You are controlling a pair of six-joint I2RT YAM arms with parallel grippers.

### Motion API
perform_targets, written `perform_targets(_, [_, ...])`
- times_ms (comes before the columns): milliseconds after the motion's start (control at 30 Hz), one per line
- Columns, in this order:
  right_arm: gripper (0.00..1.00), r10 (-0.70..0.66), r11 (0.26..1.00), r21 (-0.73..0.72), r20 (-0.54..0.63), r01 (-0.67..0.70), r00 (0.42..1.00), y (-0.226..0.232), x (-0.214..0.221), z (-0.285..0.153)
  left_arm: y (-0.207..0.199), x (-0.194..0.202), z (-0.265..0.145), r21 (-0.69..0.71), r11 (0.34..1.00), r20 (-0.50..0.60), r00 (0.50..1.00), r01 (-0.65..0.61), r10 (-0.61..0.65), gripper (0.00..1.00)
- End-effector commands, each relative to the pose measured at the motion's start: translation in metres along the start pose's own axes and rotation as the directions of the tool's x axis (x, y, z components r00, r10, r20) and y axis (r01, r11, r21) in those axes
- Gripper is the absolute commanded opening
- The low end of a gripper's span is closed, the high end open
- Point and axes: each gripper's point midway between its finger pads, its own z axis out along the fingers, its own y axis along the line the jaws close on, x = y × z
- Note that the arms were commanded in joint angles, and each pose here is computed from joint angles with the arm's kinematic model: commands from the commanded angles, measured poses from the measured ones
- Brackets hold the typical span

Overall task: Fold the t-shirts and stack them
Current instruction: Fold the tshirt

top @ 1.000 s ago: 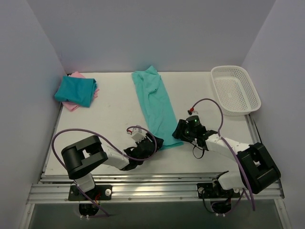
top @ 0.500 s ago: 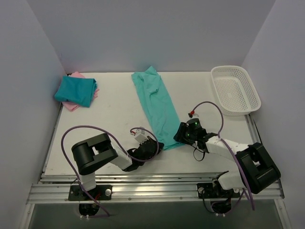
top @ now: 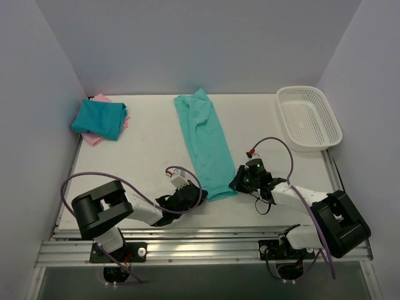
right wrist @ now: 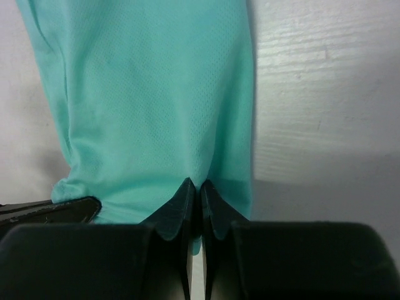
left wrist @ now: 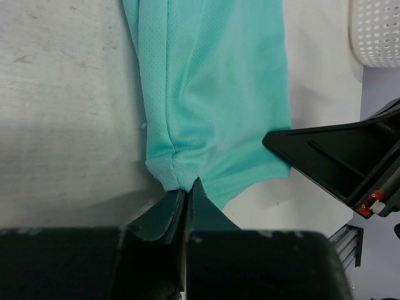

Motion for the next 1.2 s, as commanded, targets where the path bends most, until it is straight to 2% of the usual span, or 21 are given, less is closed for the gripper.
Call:
perform_targets(0, [0.0,0.01,1.0,-0.012,0.048,-0.009,0.999,0.001,-0.008,-0.008,0.046,-0.01,-0.022,-0.138,0.984,-0.003,0.993,-0.116,0.117,0.02])
perform_targets(100, [0.0,0.018,0.999,-0.031,0.052,-0.017,0.998,0.006,-0.008,-0.011,0.042,-0.028,-0.04,-0.144,0.982,0.032,0.991,-0.125,0.131,0.02])
perform_targets(133, [0.08,0.016,0.999,-0.036,0.05,-0.014,0.999,0.007,-0.008,-0.011,0.042,-0.031,-0.044,-0.146,0.981,0.038,0.99,-0.129,0.136,0.02])
perform_targets(167, [0.26,0.014,0.999,-0.037,0.042,-0.013,0.999,0.009,-0.005,-0.011,0.043,-0.033,-0.049,-0.152,0.979,0.04,0.989,-0.135,0.142,0.02])
perform_targets(200, [0.75,0.013,0.999,-0.038,0.044,-0.011,0.999,0.01,-0.005,-0.012,0.044,-0.041,-0.057,-0.161,0.977,0.056,0.987,-0.14,0.15,0.02])
perform_targets(233, [0.96,0.01,0.999,-0.039,0.043,-0.008,0.999,0.011,-0.004,-0.013,0.047,-0.044,-0.062,-0.173,0.974,0.061,0.986,-0.144,0.156,0.02])
perform_targets(267, [1.0,0.005,0.999,-0.041,0.039,-0.003,0.999,0.013,-0.002,-0.015,0.049,-0.046,-0.068,-0.18,0.972,0.062,0.985,-0.149,0.162,0.02])
perform_targets(400, [1.0,0.014,0.998,-0.07,0.062,-0.01,0.998,0.021,0.002,-0.027,0.054,-0.059,-0.09,-0.179,0.974,0.089,0.984,-0.139,0.157,0.02])
perform_targets(567, [0.99,0.027,0.995,-0.101,0.065,-0.02,0.998,0.034,0.016,-0.035,0.073,-0.057,-0.1,-0.205,0.969,0.076,0.985,-0.139,0.158,0.02])
perform_targets(733, [0.92,0.043,0.98,-0.197,0.019,-0.039,0.999,0.063,0.048,-0.043,0.074,-0.047,-0.091,-0.199,0.97,0.068,0.986,-0.136,0.152,0.02])
perform_targets(933, [0.87,0.045,0.985,-0.169,0.03,-0.039,0.999,0.059,0.075,-0.043,0.062,-0.031,-0.069,-0.189,0.971,0.047,0.987,-0.145,0.156,0.02])
perform_targets(1033, [0.72,0.061,0.984,-0.171,0.021,-0.057,0.998,0.055,0.081,-0.038,0.052,-0.027,-0.063,-0.168,0.975,0.046,0.987,-0.143,0.153,0.02])
perform_targets(1067, [0.59,0.063,0.984,-0.165,0.014,-0.059,0.998,0.053,0.084,-0.036,0.052,-0.026,-0.06,-0.172,0.973,0.043,0.986,-0.152,0.162,0.02])
perform_targets(1167, [0.48,0.062,0.985,-0.164,0.011,-0.059,0.998,0.055,0.086,-0.032,0.045,-0.025,-0.058,-0.164,0.974,0.039,0.985,-0.157,0.165,0.02])
